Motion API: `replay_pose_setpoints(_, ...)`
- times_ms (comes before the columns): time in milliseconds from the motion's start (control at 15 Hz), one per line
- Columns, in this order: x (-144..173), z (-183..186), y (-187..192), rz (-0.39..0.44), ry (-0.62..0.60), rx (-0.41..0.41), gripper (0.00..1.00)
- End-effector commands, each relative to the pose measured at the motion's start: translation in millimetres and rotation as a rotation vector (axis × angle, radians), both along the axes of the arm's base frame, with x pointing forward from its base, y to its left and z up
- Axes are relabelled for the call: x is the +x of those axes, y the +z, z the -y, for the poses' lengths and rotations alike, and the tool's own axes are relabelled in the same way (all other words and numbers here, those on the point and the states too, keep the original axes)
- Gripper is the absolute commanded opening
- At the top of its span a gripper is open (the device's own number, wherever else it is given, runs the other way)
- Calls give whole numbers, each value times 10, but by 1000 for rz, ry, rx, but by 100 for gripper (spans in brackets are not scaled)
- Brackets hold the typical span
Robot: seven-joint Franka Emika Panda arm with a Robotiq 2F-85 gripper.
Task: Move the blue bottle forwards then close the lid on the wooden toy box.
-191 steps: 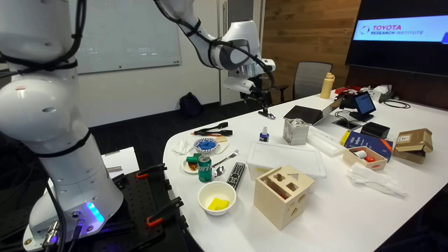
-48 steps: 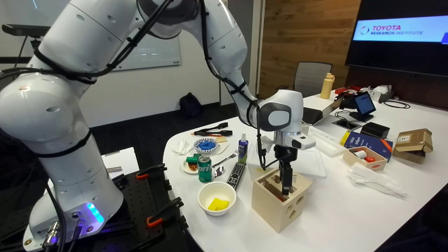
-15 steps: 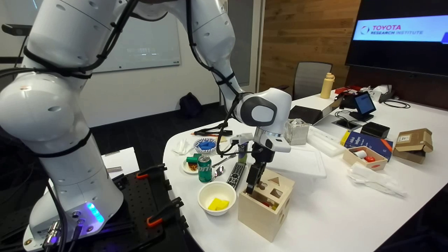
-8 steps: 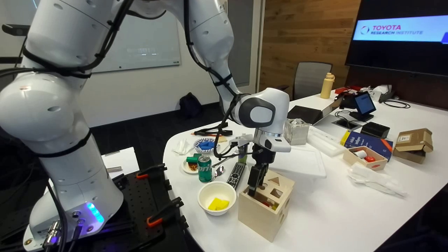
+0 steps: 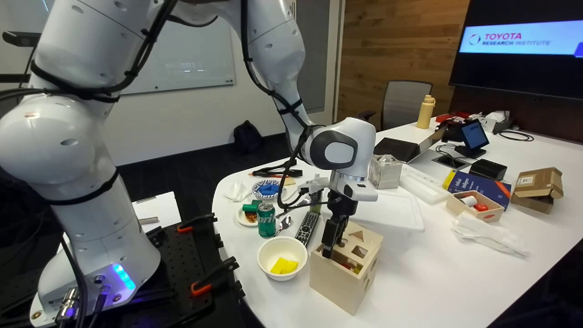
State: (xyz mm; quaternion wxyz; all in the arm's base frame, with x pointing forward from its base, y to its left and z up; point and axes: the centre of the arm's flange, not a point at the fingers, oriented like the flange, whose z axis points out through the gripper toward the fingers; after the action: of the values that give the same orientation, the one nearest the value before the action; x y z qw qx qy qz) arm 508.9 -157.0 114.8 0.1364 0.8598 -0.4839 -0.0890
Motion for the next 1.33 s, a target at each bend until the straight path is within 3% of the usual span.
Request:
replay_pose_setpoints(0, -19, -16, -46, 12, 5, 4, 100)
replay_pose_setpoints(1267, -447, 59, -49, -61, -116, 1, 100)
